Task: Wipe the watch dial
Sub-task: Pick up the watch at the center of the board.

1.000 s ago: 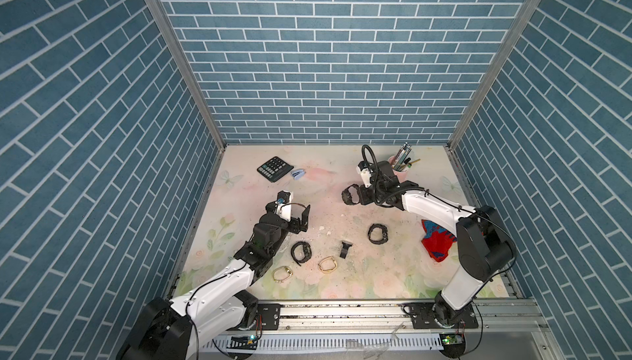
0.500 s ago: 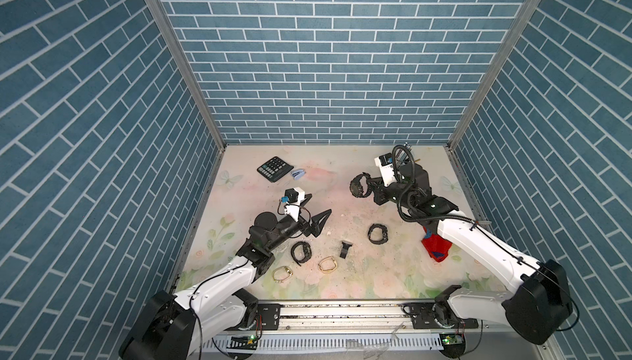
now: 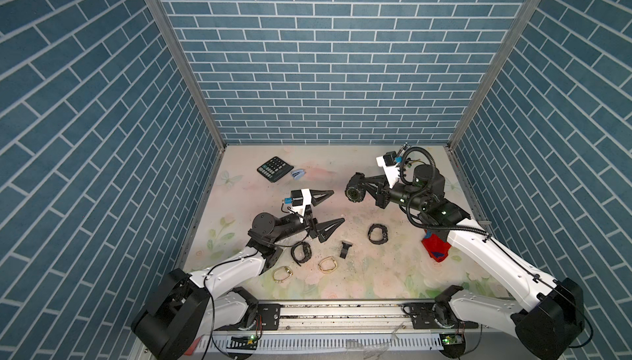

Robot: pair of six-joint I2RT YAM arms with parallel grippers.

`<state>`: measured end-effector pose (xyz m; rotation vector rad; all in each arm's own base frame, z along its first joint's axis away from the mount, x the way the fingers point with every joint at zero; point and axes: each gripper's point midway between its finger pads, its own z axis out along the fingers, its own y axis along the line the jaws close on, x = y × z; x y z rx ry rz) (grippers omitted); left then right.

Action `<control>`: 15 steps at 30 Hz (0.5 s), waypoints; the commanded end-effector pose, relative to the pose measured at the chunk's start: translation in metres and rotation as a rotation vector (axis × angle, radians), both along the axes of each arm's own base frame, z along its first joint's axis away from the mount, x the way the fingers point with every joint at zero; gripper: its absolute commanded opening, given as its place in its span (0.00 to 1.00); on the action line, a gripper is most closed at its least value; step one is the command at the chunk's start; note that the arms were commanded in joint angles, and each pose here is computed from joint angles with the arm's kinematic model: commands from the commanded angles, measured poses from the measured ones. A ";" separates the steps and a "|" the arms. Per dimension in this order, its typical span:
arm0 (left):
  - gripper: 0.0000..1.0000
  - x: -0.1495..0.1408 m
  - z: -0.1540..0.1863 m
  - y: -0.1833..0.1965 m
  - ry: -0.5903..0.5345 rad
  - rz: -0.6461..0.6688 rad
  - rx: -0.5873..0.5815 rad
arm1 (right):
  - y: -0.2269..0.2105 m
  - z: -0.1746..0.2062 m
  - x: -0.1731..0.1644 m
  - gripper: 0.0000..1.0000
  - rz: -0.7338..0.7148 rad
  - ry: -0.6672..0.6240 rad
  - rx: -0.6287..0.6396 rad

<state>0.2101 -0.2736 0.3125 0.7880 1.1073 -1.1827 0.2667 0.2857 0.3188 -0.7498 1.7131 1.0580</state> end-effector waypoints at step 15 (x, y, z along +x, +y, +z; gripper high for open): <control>0.89 -0.017 0.018 -0.015 -0.105 -0.099 -0.010 | 0.033 0.035 -0.025 0.00 0.295 0.132 0.232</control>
